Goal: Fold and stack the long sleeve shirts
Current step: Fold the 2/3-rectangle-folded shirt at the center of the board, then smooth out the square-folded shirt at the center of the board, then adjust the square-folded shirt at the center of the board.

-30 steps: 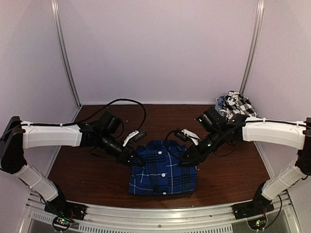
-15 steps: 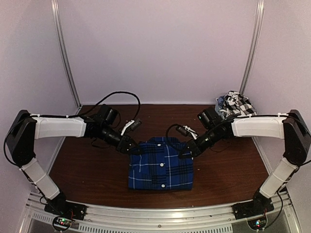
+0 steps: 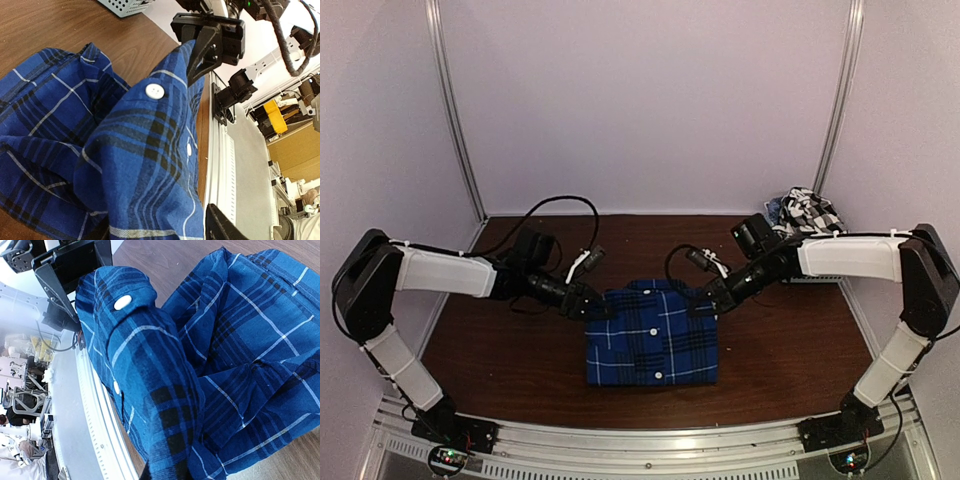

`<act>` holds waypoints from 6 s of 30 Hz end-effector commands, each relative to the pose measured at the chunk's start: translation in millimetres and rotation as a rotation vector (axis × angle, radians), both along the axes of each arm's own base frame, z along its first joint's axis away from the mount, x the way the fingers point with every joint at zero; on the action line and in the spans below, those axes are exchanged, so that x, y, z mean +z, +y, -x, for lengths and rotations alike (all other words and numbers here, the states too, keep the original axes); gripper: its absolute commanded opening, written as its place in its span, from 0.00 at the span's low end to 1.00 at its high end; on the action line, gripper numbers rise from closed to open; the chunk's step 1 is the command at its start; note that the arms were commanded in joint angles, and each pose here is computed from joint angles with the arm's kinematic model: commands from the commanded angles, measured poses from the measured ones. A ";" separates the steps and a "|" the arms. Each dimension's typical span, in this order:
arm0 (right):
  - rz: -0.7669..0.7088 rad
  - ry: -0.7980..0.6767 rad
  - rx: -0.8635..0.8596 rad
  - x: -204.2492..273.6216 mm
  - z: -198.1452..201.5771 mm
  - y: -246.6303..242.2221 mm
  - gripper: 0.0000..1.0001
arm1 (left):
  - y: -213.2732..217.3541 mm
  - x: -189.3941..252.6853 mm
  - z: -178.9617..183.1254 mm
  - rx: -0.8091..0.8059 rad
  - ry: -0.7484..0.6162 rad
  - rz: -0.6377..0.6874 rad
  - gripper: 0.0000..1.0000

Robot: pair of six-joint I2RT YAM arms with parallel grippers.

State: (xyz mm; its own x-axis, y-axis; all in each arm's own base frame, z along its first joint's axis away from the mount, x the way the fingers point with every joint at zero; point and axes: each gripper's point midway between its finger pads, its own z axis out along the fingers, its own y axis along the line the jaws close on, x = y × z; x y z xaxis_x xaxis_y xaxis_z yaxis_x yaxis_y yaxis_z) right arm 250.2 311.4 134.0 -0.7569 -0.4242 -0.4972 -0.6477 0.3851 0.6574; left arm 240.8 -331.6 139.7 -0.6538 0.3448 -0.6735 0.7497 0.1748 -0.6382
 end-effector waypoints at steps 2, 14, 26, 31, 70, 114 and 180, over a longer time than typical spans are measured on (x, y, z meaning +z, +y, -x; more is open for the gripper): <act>-0.062 -0.058 -0.009 19.5 -12.1 3.2 0.00 | -1.2 1.6 0.5 0.007 0.015 0.068 0.56; -0.108 -0.037 -0.035 24.7 -5.7 -0.4 0.00 | 3.3 7.1 4.7 0.065 0.052 0.102 0.10; -0.125 0.033 -0.006 50.3 65.3 -5.2 0.00 | 11.1 47.8 59.5 0.095 0.099 0.095 0.00; -0.167 0.051 -0.013 77.3 95.3 -6.6 0.00 | 10.4 62.5 87.9 0.099 0.121 0.088 0.00; 0.108 0.149 -0.258 -64.5 -75.2 -37.7 0.29 | 7.6 -84.3 -67.5 0.449 0.248 -0.290 0.29; -0.192 0.109 -0.233 -27.9 9.3 23.9 0.32 | -34.3 -52.4 17.0 0.447 0.152 -0.039 0.38; 0.171 0.089 -0.231 -98.0 -44.0 -23.7 0.49 | -47.2 -68.9 108.6 0.477 -0.126 -0.394 0.38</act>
State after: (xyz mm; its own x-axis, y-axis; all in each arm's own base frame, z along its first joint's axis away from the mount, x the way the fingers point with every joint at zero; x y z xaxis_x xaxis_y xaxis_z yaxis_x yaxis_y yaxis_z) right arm 311.2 307.7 43.8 -0.8590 -0.3289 -0.3924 -0.5119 0.5651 0.6470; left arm 135.2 -395.9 67.3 -0.6833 0.3159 -0.6583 0.6499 0.6742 -0.3510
